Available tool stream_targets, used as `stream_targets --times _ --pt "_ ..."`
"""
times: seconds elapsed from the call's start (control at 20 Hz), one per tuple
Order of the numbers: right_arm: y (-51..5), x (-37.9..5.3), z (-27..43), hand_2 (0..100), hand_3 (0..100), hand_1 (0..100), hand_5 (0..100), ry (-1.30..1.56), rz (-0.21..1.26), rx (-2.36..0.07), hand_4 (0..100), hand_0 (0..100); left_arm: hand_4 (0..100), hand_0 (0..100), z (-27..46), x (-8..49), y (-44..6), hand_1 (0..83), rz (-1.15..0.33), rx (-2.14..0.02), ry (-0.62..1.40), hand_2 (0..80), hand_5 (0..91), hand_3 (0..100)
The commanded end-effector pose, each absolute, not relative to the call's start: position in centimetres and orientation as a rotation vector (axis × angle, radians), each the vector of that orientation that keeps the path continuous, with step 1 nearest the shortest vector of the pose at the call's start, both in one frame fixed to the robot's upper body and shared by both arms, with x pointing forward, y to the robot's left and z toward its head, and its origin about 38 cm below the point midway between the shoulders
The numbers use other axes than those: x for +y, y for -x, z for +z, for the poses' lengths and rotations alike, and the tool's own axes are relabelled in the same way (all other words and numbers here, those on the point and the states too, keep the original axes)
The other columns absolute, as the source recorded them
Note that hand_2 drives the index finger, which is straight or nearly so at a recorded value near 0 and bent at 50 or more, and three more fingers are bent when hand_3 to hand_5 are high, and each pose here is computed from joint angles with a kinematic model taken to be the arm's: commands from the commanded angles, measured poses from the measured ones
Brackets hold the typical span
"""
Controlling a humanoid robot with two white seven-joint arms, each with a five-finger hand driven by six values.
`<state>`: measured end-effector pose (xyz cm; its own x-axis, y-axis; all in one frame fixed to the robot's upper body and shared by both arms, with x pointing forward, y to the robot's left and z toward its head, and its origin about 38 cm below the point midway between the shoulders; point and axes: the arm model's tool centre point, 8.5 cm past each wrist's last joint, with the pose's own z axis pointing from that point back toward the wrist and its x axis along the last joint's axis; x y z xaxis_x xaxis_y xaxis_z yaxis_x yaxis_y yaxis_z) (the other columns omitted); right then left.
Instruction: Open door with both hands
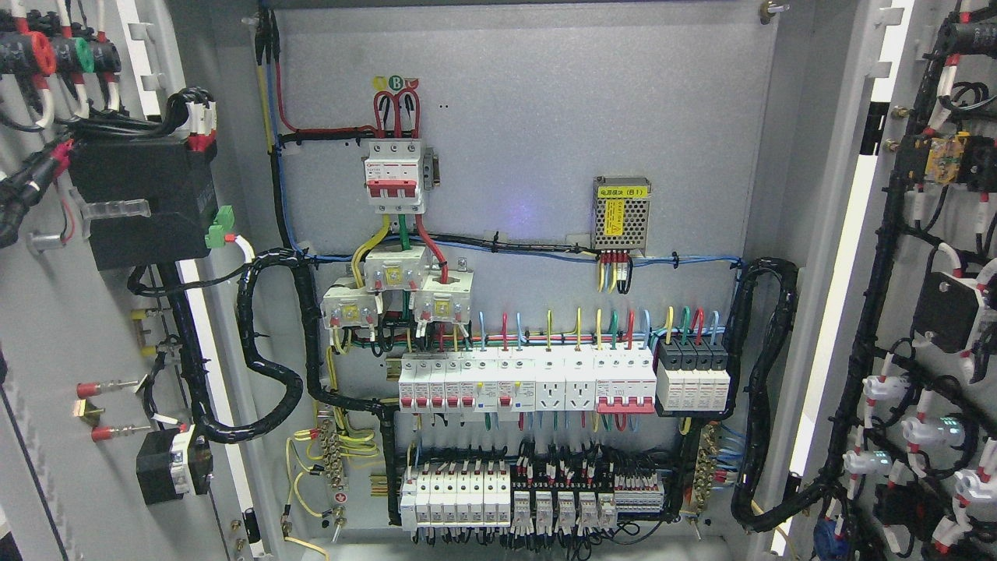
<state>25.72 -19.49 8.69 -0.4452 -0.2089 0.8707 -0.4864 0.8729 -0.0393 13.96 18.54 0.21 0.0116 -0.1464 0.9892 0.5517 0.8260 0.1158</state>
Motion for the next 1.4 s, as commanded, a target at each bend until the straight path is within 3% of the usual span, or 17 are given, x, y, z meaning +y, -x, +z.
stream_targets --times 0.0,0.55,1.35 --pt "-24.7 -21.9 11.1 0 0 0 0 -0.451 0.378 -2.138 0 0 4 0 6.5 18.6 -16.3 0.0 -0.614 -1.719 0.332 0.0 0.0 0" --pt "-23.9 -23.8 13.5 0 0 0 0 -0.407 0.423 -2.213 0 0 4 0 11.1 20.8 -20.8 0.0 -0.650 -2.013 0.224 0.0 0.0 0" --pt "-23.4 -26.4 17.2 0 0 0 0 -0.322 0.467 -2.378 0 0 4 0 15.3 23.7 -21.9 0.0 -0.546 -2.287 0.179 0.0 0.0 0"
